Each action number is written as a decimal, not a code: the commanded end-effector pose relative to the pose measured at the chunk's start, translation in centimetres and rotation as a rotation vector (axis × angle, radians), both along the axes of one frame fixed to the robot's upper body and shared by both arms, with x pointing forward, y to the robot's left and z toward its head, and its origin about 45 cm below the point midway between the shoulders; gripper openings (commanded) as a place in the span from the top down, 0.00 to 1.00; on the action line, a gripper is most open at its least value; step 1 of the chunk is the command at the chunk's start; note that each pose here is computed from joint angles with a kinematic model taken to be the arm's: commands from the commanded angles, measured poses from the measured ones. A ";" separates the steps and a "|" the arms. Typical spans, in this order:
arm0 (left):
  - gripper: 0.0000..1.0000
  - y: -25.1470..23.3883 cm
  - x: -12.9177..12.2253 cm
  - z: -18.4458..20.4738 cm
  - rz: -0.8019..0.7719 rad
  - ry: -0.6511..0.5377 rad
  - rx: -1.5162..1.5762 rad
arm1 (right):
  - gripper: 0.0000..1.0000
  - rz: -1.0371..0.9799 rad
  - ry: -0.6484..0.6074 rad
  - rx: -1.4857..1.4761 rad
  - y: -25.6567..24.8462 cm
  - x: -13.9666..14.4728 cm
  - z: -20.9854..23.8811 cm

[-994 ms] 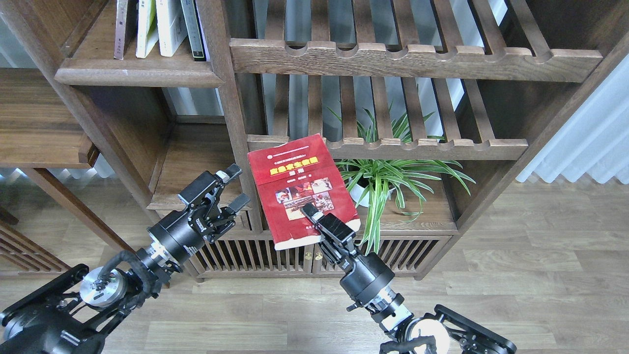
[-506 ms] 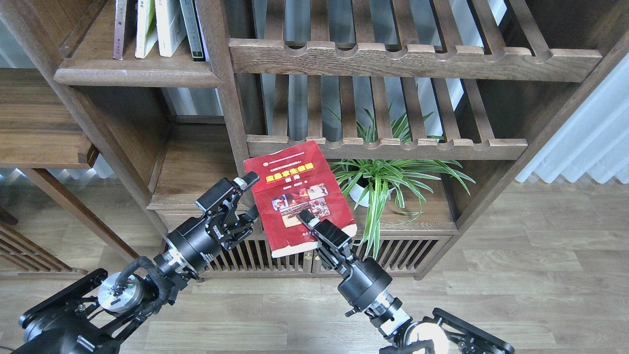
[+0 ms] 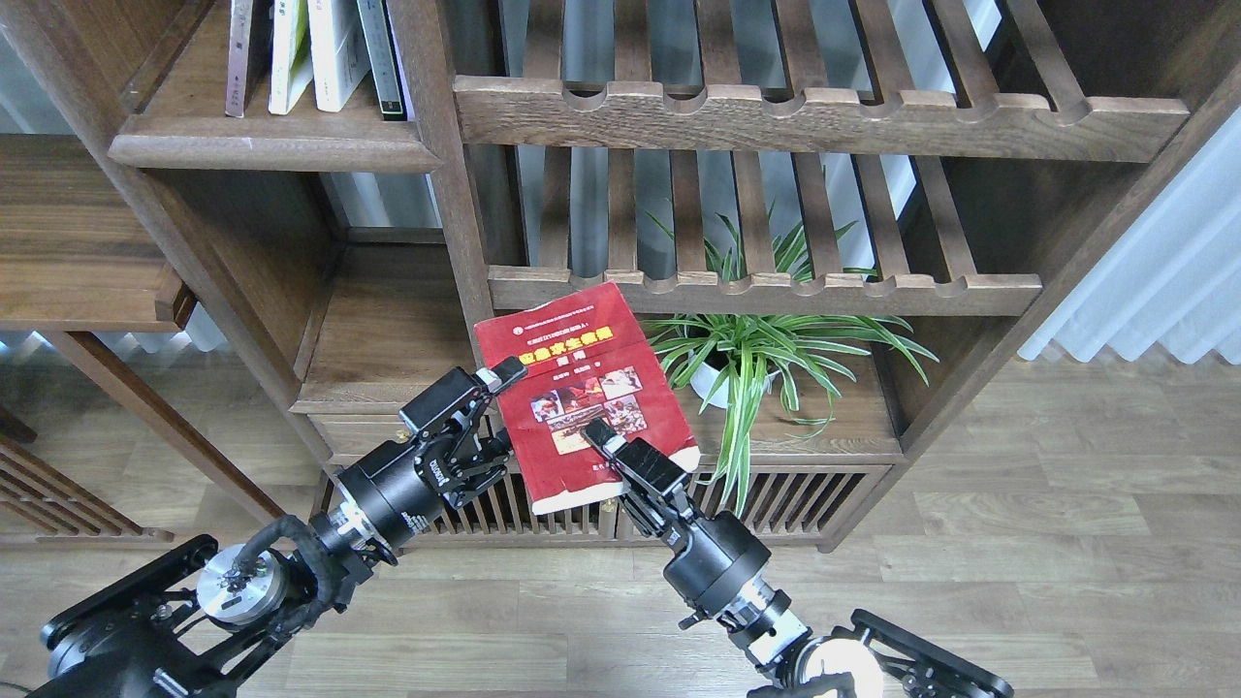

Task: Organize books on shelf
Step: 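Pinch the red book between both grippers and hold it, then take the red book with the left gripper and release the right gripper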

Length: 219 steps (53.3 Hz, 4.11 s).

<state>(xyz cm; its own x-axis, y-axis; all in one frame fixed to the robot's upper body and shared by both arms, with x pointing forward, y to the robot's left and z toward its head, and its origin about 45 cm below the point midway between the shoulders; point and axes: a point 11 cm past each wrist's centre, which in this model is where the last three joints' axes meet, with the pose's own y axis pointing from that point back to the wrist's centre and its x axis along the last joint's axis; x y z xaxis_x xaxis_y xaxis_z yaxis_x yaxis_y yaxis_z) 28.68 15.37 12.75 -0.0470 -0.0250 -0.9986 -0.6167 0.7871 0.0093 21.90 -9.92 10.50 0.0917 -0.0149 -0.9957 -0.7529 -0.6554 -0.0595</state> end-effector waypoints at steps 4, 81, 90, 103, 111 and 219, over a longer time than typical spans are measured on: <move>0.11 -0.1 0.0 0.0 -0.001 -0.001 -0.002 | 0.95 0.011 -0.005 -0.004 0.1 -0.1 0.0; 0.52 0.2 0.5 1.1 -0.063 -0.041 0.049 | 0.95 0.026 -0.011 0.006 0.9 -0.2 0.3; 0.54 0.2 0.4 1.1 -0.066 -0.041 0.051 | 0.95 0.027 -0.012 0.005 0.9 -0.2 0.3; 0.64 0.0 0.3 1.0 -0.072 -0.038 0.052 | 0.95 0.026 -0.011 0.006 0.9 -0.2 0.3; 0.74 0.0 0.2 1.0 -0.071 -0.038 0.052 | 0.95 0.027 -0.012 0.005 0.9 -0.2 0.3; 0.95 2.3 0.8 4.1 -0.102 -0.181 0.141 | 0.08 -0.160 -0.051 0.000 -3.3 3.8 1.0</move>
